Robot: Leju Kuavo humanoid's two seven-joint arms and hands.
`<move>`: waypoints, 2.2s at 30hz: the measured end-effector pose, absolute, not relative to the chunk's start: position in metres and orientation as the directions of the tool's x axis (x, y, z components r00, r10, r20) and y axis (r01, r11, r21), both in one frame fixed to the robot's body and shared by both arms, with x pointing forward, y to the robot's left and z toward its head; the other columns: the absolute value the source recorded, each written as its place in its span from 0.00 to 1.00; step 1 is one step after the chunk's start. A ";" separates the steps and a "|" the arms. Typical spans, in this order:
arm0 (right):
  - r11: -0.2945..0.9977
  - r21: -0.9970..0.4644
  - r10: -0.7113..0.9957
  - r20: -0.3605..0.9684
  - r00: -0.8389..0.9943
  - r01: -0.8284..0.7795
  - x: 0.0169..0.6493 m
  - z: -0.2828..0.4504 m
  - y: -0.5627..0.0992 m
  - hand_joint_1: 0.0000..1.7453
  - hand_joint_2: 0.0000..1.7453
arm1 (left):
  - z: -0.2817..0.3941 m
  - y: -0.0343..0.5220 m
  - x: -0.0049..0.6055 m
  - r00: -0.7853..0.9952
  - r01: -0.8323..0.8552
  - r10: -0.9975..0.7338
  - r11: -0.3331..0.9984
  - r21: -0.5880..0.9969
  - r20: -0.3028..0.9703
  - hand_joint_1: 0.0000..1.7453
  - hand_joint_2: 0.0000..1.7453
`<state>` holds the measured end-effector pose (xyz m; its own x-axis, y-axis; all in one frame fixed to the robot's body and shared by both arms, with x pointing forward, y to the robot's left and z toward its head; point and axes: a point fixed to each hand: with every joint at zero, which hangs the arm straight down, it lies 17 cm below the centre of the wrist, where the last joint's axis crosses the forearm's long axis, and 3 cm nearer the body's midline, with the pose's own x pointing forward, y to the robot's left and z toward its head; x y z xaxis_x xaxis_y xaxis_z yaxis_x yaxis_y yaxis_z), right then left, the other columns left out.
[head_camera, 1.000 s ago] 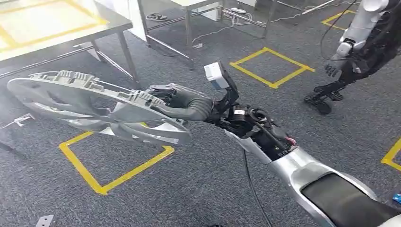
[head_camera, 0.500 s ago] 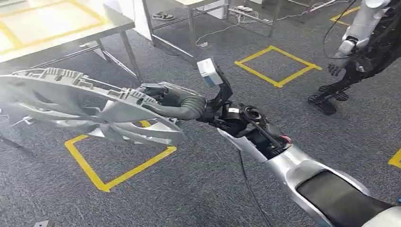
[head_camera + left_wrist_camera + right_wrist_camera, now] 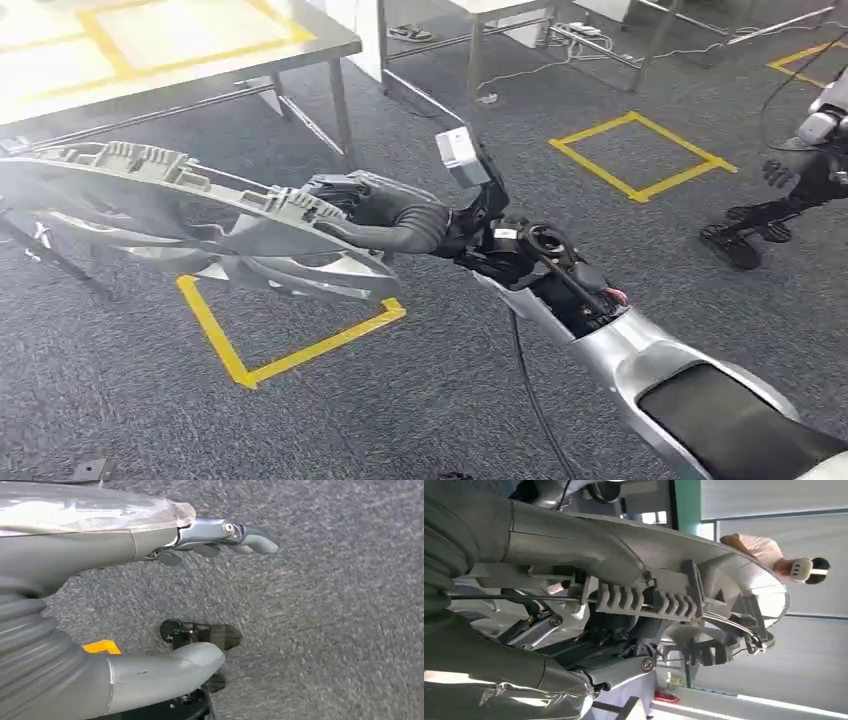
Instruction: Take the parts from the cabinet and place them on the table.
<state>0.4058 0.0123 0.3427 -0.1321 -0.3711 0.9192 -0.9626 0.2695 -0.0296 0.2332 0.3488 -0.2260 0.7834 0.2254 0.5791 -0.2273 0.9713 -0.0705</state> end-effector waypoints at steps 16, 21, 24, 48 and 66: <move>0.262 -0.037 -0.364 0.922 -0.134 -0.964 0.406 0.346 0.021 1.00 1.00 | -0.228 0.355 0.227 0.790 -0.233 0.221 0.971 -0.054 0.571 0.00 1.00; 0.262 -0.038 -0.360 0.923 -0.134 -0.964 0.406 0.347 0.023 1.00 1.00 | -0.231 0.356 0.224 0.803 -0.240 0.227 0.970 -0.049 0.551 0.00 1.00; 0.260 -0.039 -0.353 0.926 -0.132 -0.965 0.406 0.346 0.024 1.00 1.00 | -0.231 0.356 0.224 0.806 -0.240 0.227 0.970 -0.049 0.547 0.00 1.00; 0.265 -0.033 -0.351 0.928 -0.129 -0.964 0.410 0.345 0.023 1.00 1.00 | -0.228 0.354 0.232 0.808 -0.227 0.222 0.972 -0.060 0.545 0.00 1.00; 0.316 -0.042 -0.329 0.932 -0.151 -0.948 0.422 0.338 0.021 1.00 1.00 | -0.230 0.348 0.229 0.817 -0.226 0.235 0.971 -0.082 0.526 0.00 1.00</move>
